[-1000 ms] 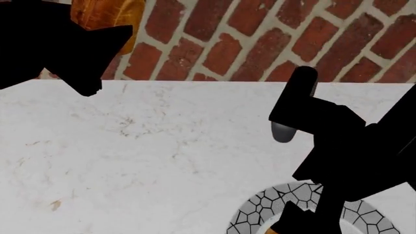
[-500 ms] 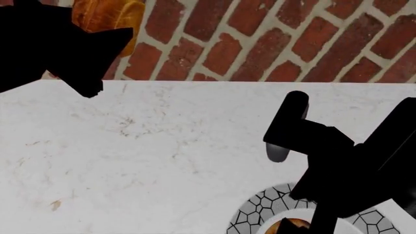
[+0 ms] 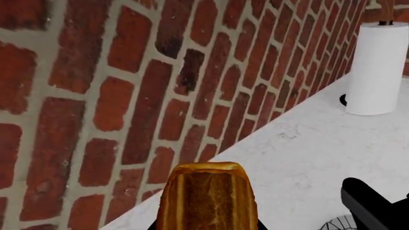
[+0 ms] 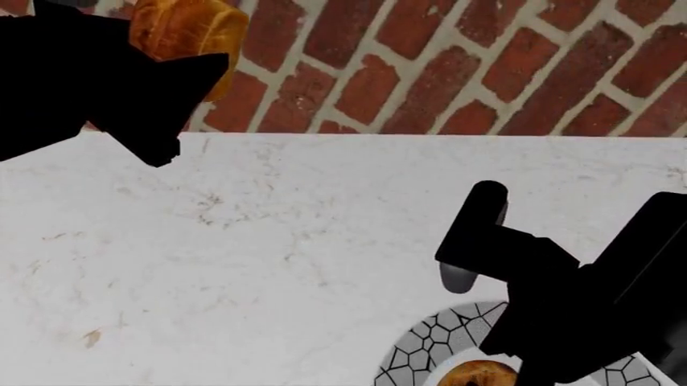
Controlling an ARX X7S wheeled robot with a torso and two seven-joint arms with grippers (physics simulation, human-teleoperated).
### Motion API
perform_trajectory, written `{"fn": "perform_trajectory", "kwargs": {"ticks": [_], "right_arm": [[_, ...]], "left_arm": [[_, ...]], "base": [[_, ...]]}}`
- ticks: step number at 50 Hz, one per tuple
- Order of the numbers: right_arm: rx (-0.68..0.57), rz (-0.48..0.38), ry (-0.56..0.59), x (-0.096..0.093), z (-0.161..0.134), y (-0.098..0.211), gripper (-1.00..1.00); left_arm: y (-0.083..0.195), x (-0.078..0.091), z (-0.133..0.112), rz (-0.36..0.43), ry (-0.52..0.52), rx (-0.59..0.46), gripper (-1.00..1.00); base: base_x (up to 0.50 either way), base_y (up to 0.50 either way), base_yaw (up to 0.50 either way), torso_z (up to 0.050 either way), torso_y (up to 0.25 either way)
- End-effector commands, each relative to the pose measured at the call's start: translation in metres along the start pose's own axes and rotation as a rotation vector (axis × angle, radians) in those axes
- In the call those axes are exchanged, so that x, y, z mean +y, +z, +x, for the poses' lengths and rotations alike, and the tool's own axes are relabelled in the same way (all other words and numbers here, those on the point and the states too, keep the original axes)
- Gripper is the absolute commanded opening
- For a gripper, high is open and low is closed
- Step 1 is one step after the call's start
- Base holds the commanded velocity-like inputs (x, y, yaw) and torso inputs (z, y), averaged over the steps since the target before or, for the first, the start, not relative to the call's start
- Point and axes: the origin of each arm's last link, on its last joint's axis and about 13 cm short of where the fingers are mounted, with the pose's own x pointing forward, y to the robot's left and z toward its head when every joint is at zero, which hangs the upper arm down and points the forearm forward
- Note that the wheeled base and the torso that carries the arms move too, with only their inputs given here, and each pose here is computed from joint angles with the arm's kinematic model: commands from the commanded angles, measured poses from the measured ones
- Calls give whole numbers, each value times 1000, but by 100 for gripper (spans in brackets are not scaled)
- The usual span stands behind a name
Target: Place all breads on the cutting board.
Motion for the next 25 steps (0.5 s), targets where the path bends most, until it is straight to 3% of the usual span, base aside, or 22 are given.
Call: {"fn": "perform_trajectory", "kwargs": {"ticks": [1,25], "right_arm": [[2,12,-13,-3,4,-4,100],[29,28,30,-4,21,-8,100]], "left_arm": [[3,1,0,-6,17,-22,-100],[-1,3,0,-14,24,-20,-100]], "base": [[0,0,0,0,0],[0,0,0,0,0]]}}
